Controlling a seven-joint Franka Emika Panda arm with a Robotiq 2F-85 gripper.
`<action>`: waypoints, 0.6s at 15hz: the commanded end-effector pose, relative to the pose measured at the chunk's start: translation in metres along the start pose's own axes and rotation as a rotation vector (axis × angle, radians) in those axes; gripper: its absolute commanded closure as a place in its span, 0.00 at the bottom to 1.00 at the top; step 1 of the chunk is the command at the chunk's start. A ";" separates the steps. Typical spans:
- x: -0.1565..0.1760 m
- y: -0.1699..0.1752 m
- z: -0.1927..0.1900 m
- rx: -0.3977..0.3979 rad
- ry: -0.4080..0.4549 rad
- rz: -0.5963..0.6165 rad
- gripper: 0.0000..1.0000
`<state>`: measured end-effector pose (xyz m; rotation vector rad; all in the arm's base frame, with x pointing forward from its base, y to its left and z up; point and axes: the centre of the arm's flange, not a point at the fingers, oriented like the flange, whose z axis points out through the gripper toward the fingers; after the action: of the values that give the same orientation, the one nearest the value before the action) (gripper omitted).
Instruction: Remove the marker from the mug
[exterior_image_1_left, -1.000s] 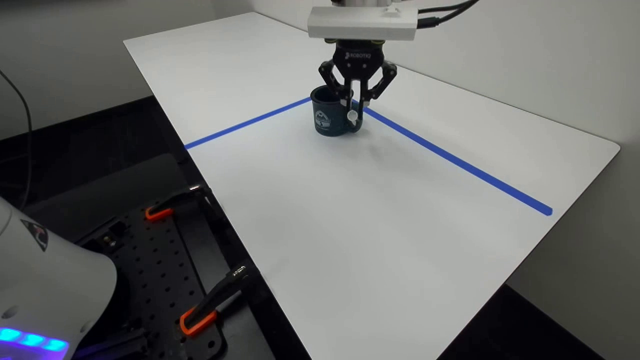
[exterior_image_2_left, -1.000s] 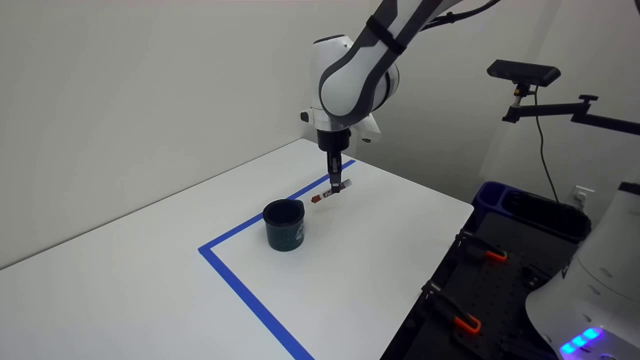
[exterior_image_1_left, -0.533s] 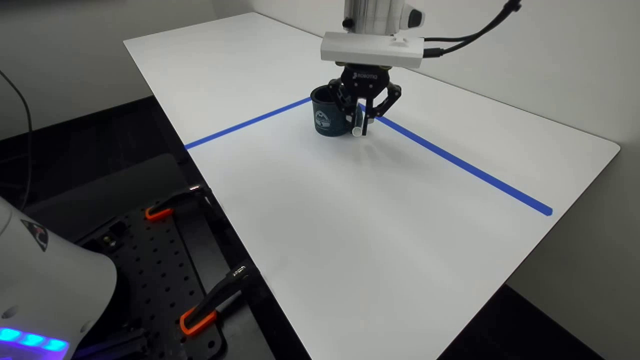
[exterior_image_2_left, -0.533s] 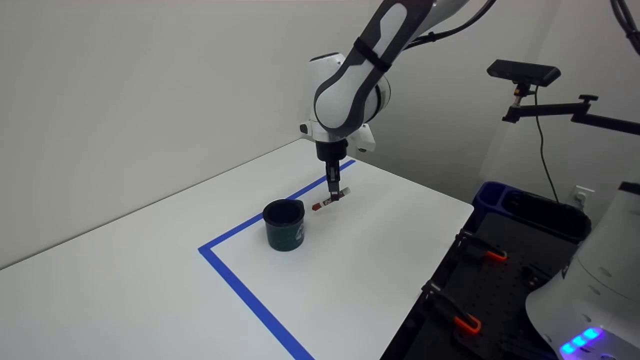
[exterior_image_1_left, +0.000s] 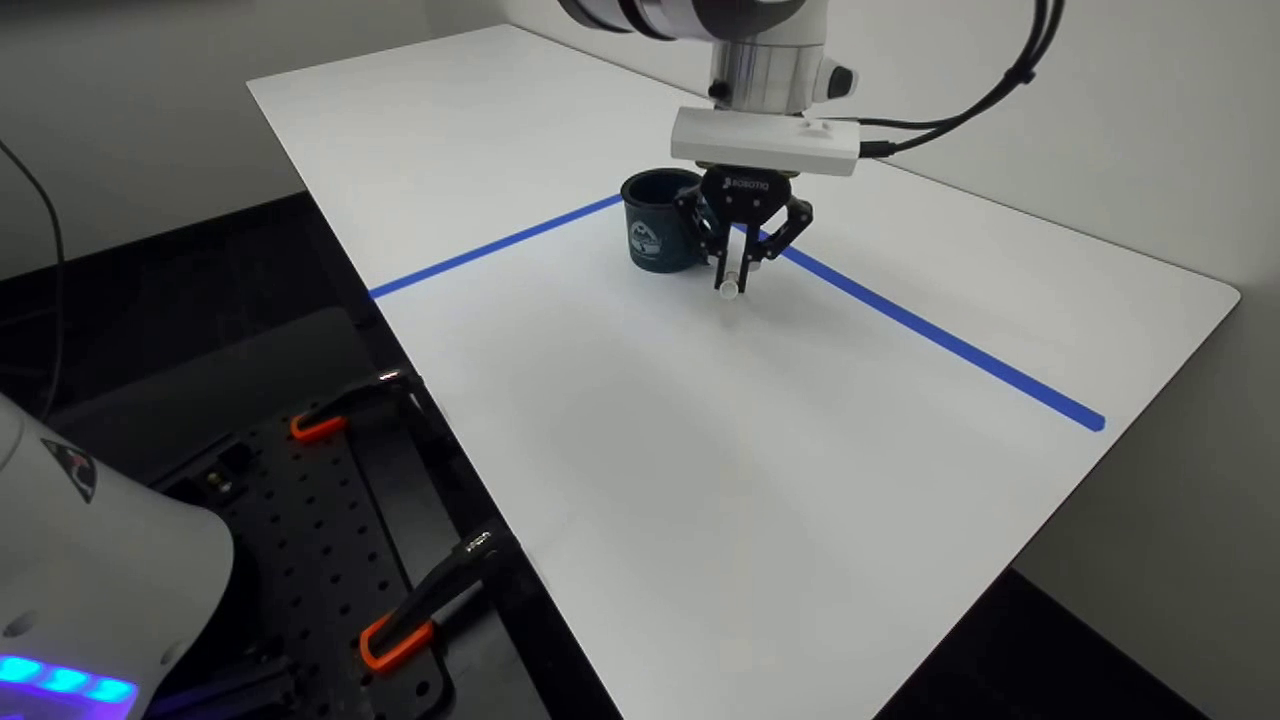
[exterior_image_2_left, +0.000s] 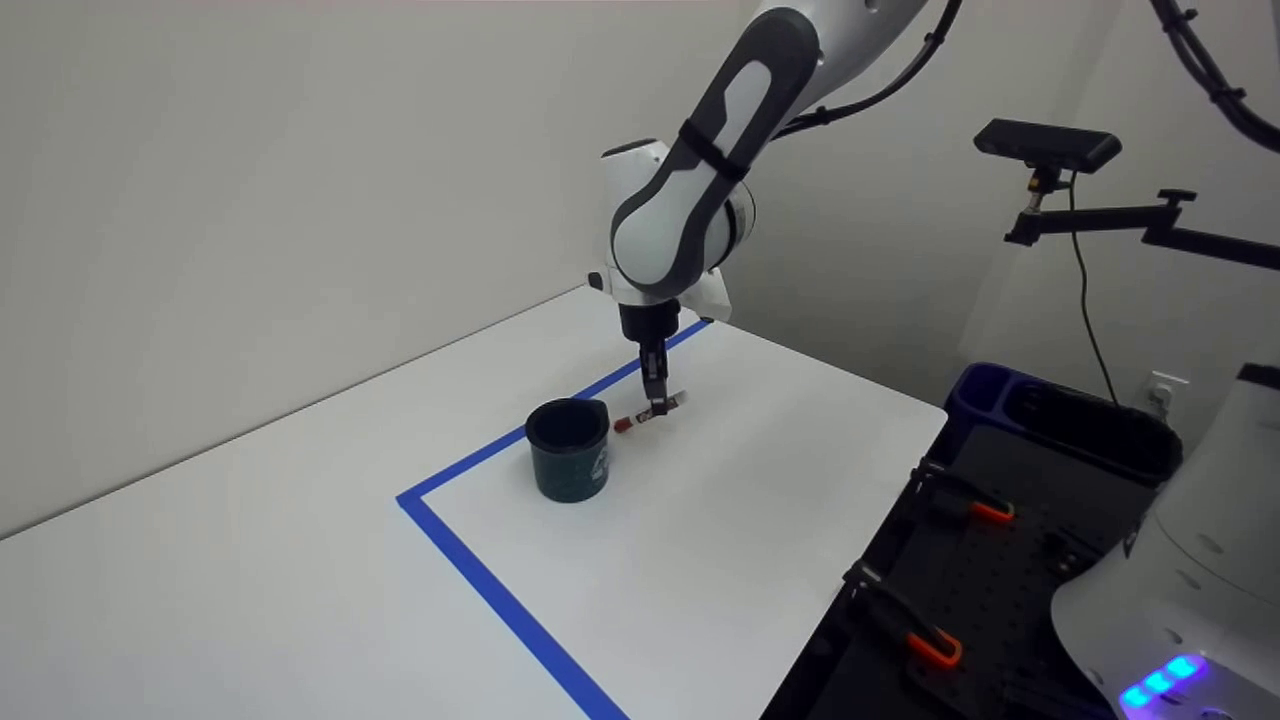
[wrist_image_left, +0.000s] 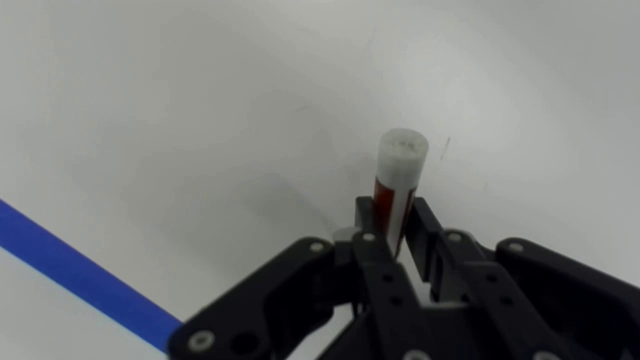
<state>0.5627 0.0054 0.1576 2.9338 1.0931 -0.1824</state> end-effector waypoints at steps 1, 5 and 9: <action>0.007 0.004 0.016 -0.024 -0.052 0.003 0.95; 0.002 0.003 0.033 -0.029 -0.091 0.001 0.95; 0.004 0.002 0.033 -0.032 -0.097 -0.018 0.70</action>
<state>0.5601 0.0015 0.1260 2.8742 1.1071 -0.2684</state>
